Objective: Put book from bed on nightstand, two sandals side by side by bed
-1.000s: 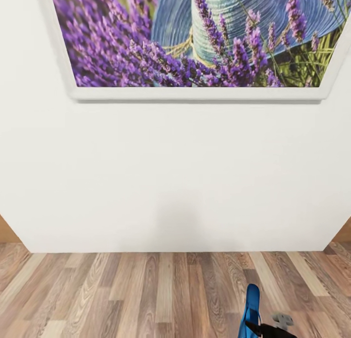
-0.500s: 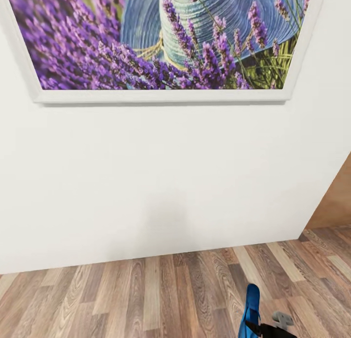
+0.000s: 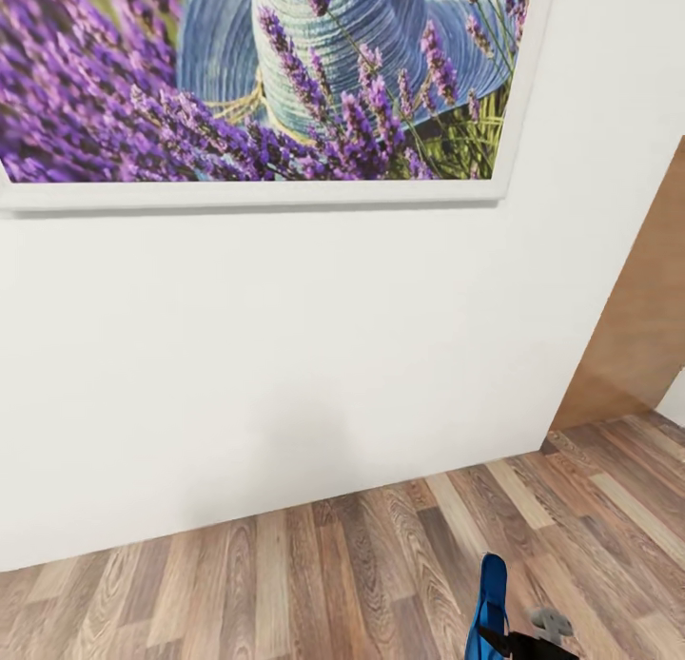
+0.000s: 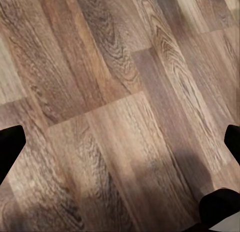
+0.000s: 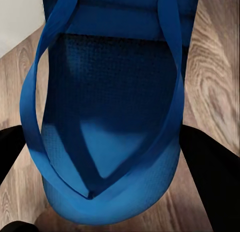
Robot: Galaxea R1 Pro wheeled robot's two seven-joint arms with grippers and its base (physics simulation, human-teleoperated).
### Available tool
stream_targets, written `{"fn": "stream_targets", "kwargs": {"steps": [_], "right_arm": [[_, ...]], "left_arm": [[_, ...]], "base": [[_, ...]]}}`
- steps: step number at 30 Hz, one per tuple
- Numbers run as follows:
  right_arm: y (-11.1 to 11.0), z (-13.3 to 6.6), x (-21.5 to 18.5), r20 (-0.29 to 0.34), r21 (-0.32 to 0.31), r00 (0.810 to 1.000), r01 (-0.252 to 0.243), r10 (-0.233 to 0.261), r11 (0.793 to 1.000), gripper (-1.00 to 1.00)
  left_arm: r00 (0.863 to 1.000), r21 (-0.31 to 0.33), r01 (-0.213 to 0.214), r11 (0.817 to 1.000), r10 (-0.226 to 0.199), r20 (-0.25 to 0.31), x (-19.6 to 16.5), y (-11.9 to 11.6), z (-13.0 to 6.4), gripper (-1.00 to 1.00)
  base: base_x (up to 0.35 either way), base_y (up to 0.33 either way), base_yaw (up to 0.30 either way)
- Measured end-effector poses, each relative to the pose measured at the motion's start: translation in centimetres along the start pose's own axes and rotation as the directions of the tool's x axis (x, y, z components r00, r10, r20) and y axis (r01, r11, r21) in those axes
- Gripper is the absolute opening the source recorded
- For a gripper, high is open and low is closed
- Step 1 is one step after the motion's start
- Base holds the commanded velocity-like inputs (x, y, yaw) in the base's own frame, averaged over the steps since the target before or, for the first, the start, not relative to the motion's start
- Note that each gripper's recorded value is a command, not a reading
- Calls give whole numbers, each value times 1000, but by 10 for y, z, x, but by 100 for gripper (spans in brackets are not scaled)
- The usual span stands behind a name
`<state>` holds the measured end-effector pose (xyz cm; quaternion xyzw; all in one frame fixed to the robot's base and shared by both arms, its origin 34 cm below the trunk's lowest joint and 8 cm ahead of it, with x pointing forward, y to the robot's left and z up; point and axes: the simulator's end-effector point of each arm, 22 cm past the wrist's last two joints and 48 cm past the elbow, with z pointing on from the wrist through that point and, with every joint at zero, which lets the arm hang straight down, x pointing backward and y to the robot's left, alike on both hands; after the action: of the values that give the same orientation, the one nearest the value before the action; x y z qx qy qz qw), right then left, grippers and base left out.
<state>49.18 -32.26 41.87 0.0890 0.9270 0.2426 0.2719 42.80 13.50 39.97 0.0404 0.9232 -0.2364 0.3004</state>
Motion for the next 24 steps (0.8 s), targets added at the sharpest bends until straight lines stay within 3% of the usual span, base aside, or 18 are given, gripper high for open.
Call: {"fn": "stream_targets", "kwargs": {"steps": [11,24], "right_arm": [[2,-1,-4,9,-2,1000,5,-5,1000,-100],[4,-3,-9,20,-6,1000,10,-10,1000,-100]], "left_arm": [[1000,1,-5,1000,5,10,-4,-1,-1,100],[1000,2,-11,1000,11,21,-10,-2,-2,100]], "base": [[31,0,-240],[289,0,-241]]}}
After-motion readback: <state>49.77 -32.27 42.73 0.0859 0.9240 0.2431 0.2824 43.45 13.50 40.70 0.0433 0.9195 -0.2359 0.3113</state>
